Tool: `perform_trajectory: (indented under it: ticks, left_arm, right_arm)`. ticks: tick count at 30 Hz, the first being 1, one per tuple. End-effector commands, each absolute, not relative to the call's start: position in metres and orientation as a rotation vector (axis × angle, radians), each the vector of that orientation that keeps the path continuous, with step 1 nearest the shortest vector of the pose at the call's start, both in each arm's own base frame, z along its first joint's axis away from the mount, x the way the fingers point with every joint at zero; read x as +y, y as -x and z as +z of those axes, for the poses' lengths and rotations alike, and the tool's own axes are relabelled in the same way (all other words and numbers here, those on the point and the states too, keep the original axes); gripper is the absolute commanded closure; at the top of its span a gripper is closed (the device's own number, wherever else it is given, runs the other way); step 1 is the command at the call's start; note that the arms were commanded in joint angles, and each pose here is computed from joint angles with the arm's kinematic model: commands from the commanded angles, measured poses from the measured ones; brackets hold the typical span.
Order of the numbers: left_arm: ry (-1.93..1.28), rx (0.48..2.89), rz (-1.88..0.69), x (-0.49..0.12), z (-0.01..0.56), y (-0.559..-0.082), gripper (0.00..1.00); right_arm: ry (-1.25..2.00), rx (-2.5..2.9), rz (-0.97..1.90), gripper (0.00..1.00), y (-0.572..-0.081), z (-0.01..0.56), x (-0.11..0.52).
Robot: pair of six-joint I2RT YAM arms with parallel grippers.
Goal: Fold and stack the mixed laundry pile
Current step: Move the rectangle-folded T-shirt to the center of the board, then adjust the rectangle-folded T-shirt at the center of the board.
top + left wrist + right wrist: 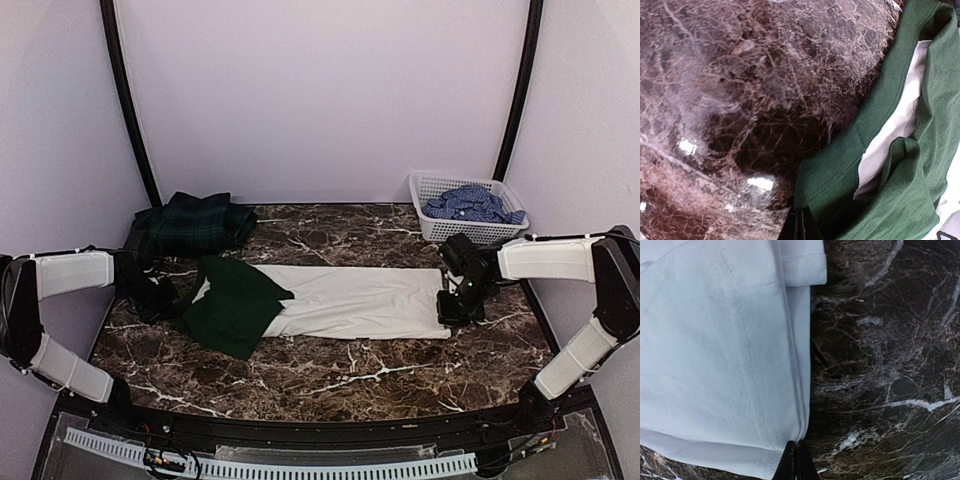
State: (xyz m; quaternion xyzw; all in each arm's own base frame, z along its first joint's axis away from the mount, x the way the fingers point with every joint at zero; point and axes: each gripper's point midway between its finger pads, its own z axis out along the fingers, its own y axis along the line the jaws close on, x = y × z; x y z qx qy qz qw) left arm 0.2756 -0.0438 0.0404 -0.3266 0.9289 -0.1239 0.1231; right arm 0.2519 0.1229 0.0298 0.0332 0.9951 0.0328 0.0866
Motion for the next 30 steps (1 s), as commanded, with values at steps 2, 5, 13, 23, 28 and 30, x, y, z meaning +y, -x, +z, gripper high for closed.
perform_trajectory:
  ticks: [2,5,13,23,28,30]
  left_arm:
    - [0.959,2.734,-0.305,-0.035,0.043,-0.25,1.0]
    - [0.954,2.745,-0.307,-0.036,0.042,-0.251,0.98]
    - [0.656,2.552,-0.339,-0.035,0.117,-0.295,0.28]
    - [0.018,2.51,-0.459,-0.086,0.164,-0.34,0.21]
    - [-0.133,2.641,-0.569,-0.114,0.126,-0.344,0.25]
    - [-0.144,2.694,-0.573,-0.12,0.112,-0.343,0.33]
  right_arm:
    - [-0.17,2.969,-0.096,1.0,-0.25,0.029,0.105]
    - [-0.142,2.991,-0.094,1.0,-0.247,0.025,0.11]
    - [-0.05,2.874,0.1,0.29,-0.258,0.066,0.128]
    - [0.299,2.661,0.4,0.18,-0.302,0.12,0.185]
    - [0.428,2.658,0.42,0.18,-0.317,0.111,0.202]
    - [0.461,2.674,0.421,0.18,-0.319,0.101,0.205]
